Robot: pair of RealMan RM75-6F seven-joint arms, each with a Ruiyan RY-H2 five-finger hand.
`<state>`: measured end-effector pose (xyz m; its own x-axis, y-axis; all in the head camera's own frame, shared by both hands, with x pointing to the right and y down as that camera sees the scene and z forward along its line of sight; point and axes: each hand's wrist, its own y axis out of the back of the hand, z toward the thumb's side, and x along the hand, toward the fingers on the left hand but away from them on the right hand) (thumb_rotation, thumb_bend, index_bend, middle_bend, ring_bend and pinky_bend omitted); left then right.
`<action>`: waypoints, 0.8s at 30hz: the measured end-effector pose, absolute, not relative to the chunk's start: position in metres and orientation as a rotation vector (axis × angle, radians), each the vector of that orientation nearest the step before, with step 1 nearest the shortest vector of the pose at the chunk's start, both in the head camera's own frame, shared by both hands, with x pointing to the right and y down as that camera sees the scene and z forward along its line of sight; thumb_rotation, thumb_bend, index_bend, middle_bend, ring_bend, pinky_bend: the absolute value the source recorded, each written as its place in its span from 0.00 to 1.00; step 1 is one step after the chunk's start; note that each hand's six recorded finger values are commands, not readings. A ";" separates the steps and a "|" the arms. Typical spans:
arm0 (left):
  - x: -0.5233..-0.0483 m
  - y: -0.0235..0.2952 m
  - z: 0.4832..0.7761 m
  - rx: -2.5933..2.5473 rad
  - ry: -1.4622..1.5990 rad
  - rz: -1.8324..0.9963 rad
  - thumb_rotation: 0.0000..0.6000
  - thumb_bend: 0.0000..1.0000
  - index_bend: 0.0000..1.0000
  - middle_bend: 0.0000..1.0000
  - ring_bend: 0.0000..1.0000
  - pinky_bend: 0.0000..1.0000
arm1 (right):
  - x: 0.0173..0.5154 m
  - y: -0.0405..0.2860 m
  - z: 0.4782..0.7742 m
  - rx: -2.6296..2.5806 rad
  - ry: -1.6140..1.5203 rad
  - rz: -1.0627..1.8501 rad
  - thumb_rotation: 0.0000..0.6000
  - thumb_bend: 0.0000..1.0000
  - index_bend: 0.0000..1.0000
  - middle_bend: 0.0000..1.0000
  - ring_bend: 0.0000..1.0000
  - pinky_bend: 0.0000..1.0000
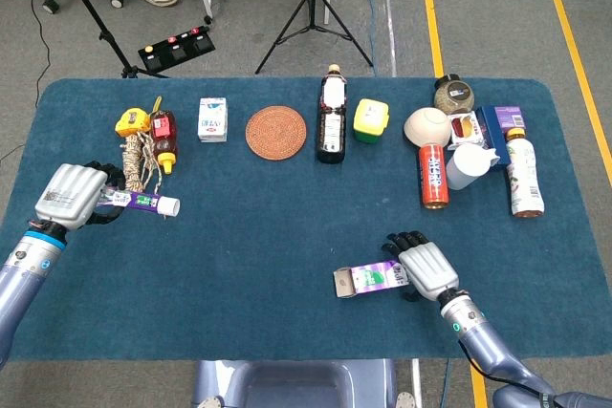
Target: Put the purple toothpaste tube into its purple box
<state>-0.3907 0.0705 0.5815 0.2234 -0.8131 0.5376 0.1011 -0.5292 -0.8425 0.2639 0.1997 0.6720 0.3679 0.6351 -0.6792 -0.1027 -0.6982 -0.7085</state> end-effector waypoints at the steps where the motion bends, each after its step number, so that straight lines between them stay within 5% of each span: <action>1: -0.391 0.071 0.582 -1.688 0.671 -1.422 1.00 0.31 0.53 0.46 0.40 0.59 | 0.264 0.200 0.672 -1.951 -0.462 1.386 1.00 0.06 0.21 0.21 0.20 0.19; 12: -0.383 0.078 0.585 -1.704 0.647 -1.401 1.00 0.31 0.53 0.46 0.40 0.59 | 0.265 0.198 0.677 -1.991 -0.556 1.335 1.00 0.24 0.41 0.48 0.47 0.57; 24: -0.357 0.087 0.580 -1.680 0.560 -1.346 1.00 0.31 0.53 0.46 0.40 0.59 | 0.238 0.177 0.654 -2.008 -0.689 1.205 1.00 0.33 0.45 0.52 0.51 0.61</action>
<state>-0.3566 0.0867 0.5800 0.3092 -0.7860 0.5353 0.1747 -0.5064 -0.8444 0.2381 0.1773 0.6540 0.4297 0.7278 -0.5344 0.0912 -0.6238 -0.7763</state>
